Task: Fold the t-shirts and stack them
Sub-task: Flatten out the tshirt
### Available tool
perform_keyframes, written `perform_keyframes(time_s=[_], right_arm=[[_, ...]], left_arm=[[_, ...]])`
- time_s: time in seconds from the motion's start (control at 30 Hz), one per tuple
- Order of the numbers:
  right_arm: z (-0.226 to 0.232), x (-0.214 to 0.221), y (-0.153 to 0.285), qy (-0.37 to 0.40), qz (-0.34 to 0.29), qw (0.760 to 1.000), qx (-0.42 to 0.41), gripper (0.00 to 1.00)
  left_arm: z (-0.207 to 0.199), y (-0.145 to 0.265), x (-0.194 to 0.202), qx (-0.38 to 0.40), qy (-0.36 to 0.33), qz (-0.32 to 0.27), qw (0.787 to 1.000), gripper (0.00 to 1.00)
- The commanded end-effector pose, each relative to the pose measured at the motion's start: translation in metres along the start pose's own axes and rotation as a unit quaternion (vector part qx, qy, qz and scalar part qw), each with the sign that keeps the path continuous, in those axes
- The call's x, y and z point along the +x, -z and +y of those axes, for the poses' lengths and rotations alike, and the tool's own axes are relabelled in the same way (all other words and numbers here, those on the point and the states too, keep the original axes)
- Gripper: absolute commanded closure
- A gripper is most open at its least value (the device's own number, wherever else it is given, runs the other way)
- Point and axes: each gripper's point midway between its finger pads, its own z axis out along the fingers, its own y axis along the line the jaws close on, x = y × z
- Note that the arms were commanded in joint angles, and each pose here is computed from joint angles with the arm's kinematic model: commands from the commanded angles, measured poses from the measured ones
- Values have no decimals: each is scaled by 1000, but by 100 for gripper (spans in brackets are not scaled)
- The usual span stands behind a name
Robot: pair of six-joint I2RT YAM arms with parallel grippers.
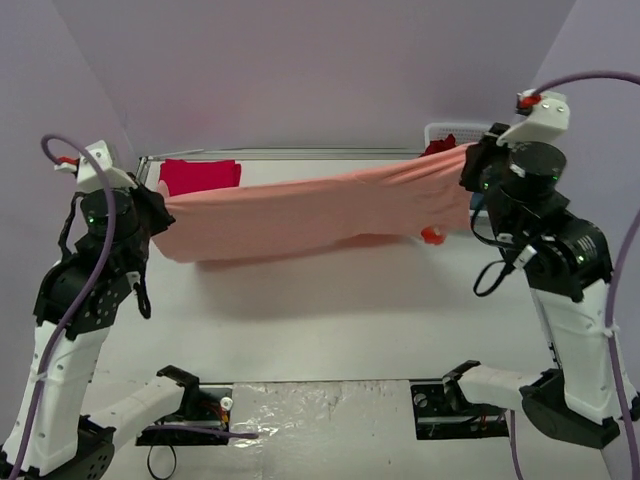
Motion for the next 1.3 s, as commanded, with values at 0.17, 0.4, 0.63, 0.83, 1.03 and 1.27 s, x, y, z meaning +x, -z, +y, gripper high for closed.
perform_keyframes(time_s=[0.17, 0.4, 0.63, 0.83, 1.03, 1.27], right_arm=[[-31, -66, 44, -52, -73, 995, 35, 100], [-26, -92, 1, -15, -93, 989, 113, 100], [-17, -54, -124, 32, -46, 989, 138, 100], [-17, 38, -240, 64, 31, 986, 149, 100], [-4, 129, -314, 94, 105, 984, 114, 9], [6, 139, -306, 95, 121, 984, 95, 0]], left_arm=[[-8, 30, -40, 32, 18, -20, 999, 98], [-28, -2, -68, 8, -11, -38, 999, 98], [-53, -80, -61, -43, -53, -33, 997, 97], [-44, -178, 5, -124, -107, 14, 986, 97], [-29, -253, 71, -193, -190, 70, 960, 21], [-32, -244, 64, -196, -204, 58, 957, 12]])
